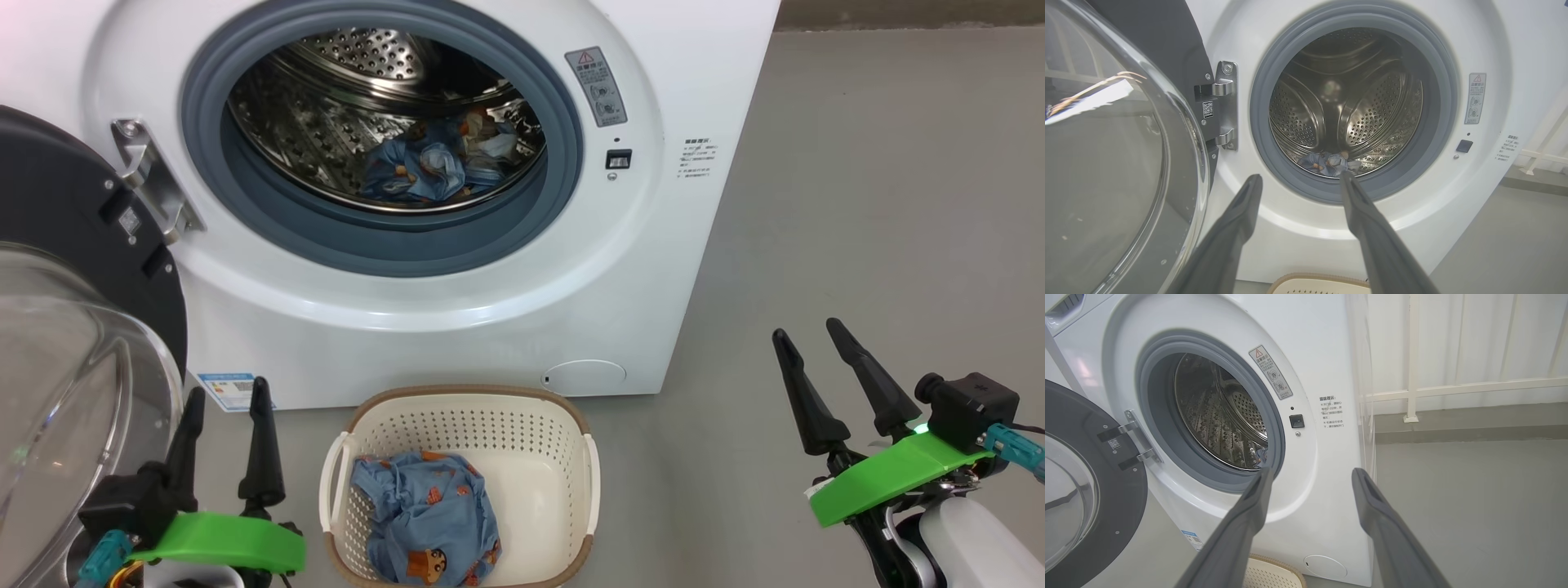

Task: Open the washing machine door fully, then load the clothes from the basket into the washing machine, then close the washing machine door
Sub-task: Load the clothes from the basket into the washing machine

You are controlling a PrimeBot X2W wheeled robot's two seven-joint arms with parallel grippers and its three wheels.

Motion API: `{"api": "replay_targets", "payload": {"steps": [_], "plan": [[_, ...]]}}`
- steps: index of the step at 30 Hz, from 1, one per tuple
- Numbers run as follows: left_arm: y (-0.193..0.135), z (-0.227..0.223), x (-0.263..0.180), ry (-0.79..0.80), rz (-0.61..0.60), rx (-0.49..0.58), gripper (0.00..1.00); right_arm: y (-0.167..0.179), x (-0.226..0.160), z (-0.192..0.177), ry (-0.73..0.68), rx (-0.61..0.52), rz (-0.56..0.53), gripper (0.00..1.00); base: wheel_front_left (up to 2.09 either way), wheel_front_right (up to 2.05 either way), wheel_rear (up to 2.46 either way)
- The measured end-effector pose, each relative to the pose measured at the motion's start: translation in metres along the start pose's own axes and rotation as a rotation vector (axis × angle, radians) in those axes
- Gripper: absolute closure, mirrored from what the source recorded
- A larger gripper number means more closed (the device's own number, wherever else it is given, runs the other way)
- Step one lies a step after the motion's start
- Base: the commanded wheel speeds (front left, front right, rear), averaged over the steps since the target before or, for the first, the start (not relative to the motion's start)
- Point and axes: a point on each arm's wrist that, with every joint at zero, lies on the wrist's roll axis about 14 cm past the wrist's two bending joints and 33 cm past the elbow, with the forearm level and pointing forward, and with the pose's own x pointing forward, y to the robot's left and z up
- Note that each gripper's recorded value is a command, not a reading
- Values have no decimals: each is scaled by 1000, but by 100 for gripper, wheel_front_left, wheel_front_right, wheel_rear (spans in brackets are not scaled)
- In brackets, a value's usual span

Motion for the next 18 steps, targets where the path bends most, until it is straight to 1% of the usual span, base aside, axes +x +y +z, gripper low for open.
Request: {"api": "replay_targets", "payload": {"steps": [18], "plan": [[-5, -5, 6, 7, -7, -9, 0, -6, -1, -7, 20, 5, -17, 0, 0, 0, 0]]}}
